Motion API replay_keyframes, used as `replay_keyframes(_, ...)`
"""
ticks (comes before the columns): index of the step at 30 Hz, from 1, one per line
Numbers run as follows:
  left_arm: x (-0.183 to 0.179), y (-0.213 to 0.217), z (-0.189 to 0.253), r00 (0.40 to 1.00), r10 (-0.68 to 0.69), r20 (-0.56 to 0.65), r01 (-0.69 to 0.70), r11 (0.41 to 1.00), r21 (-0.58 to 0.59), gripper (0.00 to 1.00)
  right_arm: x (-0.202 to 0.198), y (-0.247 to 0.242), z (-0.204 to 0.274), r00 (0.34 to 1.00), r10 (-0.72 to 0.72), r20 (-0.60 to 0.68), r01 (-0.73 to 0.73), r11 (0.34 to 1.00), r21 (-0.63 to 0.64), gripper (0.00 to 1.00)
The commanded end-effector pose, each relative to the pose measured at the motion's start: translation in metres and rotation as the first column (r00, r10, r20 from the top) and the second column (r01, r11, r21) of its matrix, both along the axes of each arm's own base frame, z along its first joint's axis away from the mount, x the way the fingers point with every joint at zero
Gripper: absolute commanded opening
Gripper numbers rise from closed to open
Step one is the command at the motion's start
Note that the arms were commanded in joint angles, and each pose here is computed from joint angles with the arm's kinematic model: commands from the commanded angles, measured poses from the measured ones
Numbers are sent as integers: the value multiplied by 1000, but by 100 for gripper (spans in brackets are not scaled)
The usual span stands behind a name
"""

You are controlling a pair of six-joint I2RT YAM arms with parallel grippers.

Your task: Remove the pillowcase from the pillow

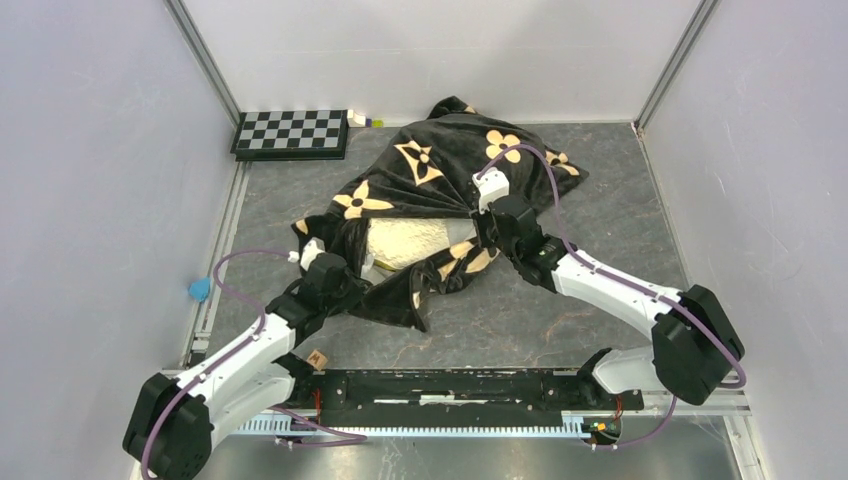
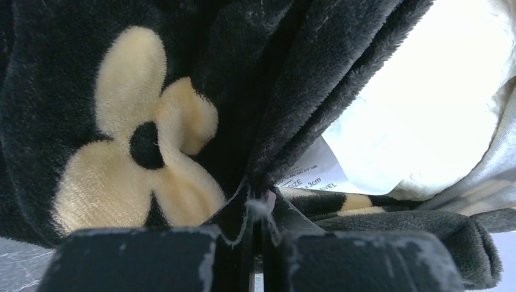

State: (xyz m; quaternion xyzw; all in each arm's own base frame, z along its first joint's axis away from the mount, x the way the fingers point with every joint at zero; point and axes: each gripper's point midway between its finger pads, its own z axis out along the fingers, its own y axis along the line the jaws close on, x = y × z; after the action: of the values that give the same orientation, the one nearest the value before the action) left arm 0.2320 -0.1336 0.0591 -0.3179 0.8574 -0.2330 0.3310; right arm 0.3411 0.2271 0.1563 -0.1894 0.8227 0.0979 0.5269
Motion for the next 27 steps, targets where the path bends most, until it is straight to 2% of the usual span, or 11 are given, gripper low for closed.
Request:
replay_keyframes(1,-28,29,-29,994,-41,-100,57,984,169,2,1,-30,19,992,-103,67,104,995,-11,0)
replay_keyframes(10,-32,6,-13,979,-180,-100,190,976,104,2,-17,-5,18,997,69,20,-70,997,37,0)
replay_keyframes(13,-36,-17,0,956,-285,-72,287,958,21,2,-22,5,16,992,125,2,-125,991,55,0)
replay_keyframes(16,-42,-32,7,928,-365,-77,365,931,-24,2,-23,7,16,991,134,-4,-133,989,59,1)
replay_keyframes(19,-50,-37,7,911,-400,-99,400,916,-19,2,-23,7,15,991,134,1,-134,989,66,4)
replay_keyframes(20,-52,-36,6,909,-403,-105,405,914,-7,2,-22,8,14,990,140,-2,-139,988,62,10)
replay_keyframes(23,-57,-34,0,904,-412,-116,416,909,20,2,-37,36,18,949,315,0,-315,949,8,30)
replay_keyframes(25,-59,-32,-4,903,-408,-133,416,909,35,2,-41,45,22,949,315,12,-312,944,-106,36)
replay_keyframes(27,-60,-30,-8,905,-400,-143,410,911,45,2,-45,55,27,945,325,33,-315,934,-168,40)
